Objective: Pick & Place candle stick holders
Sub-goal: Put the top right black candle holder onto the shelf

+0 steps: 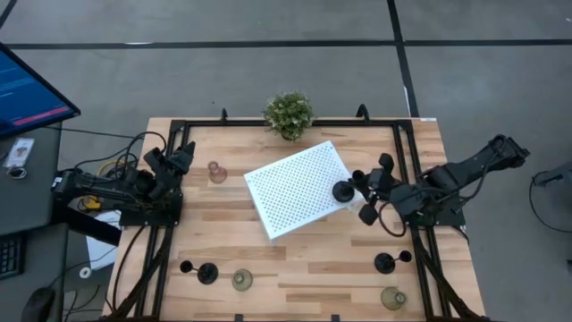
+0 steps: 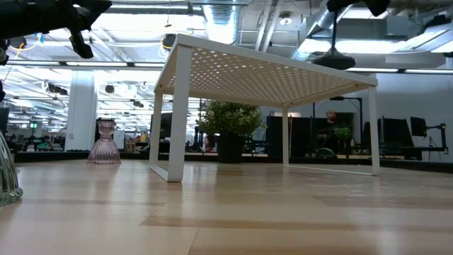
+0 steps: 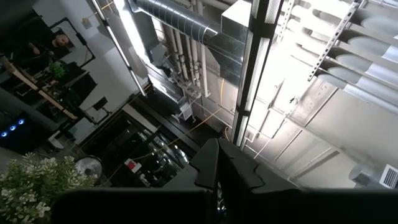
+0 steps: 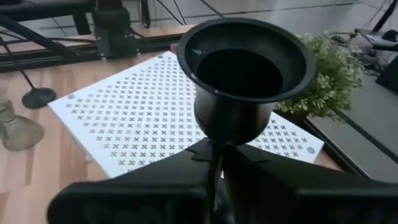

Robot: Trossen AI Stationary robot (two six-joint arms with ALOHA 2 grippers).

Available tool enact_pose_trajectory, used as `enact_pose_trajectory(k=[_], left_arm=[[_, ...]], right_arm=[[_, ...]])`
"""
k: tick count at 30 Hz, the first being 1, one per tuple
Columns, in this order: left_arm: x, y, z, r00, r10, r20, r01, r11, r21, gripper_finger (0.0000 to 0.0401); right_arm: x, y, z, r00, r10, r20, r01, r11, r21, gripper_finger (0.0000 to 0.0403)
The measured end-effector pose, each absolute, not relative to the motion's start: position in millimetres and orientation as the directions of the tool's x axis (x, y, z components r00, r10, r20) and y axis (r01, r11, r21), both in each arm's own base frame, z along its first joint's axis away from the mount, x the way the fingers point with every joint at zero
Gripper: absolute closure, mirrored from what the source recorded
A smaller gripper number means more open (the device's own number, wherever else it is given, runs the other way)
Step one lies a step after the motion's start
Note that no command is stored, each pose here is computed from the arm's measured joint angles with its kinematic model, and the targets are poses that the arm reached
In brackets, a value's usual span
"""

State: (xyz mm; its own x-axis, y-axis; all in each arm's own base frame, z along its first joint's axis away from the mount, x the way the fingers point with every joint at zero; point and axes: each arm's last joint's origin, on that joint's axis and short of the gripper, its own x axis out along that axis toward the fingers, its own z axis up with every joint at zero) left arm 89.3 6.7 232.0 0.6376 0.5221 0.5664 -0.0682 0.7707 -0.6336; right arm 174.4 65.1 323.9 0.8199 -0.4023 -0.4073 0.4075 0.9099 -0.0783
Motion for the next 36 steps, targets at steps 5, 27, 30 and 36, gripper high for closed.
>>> enact_pose_trajectory(k=[5, 27, 30, 36], left_arm=[[89, 7, 232, 0.638, 0.522, 0.566, -0.068, 0.771, -0.634, 0.0391], [89, 7, 232, 0.638, 0.522, 0.566, -0.068, 0.771, -0.634, 0.0391], [89, 7, 232, 0.638, 0.522, 0.566, -0.068, 0.771, -0.634, 0.0391], [89, 7, 232, 0.638, 0.522, 0.566, -0.068, 0.771, -0.634, 0.0391]], right_arm=[[169, 62, 318, 0.823, -0.404, -0.4, 0.411, 0.909, -0.073, 0.0394], [183, 60, 311, 0.815, -0.37, -0.446, 0.368, 0.925, -0.095, 0.0394], [186, 61, 310, 0.813, -0.371, -0.448, 0.368, 0.925, -0.097, 0.0392], [188, 62, 309, 0.813, -0.373, -0.448, 0.371, 0.924, -0.098, 0.0389]])
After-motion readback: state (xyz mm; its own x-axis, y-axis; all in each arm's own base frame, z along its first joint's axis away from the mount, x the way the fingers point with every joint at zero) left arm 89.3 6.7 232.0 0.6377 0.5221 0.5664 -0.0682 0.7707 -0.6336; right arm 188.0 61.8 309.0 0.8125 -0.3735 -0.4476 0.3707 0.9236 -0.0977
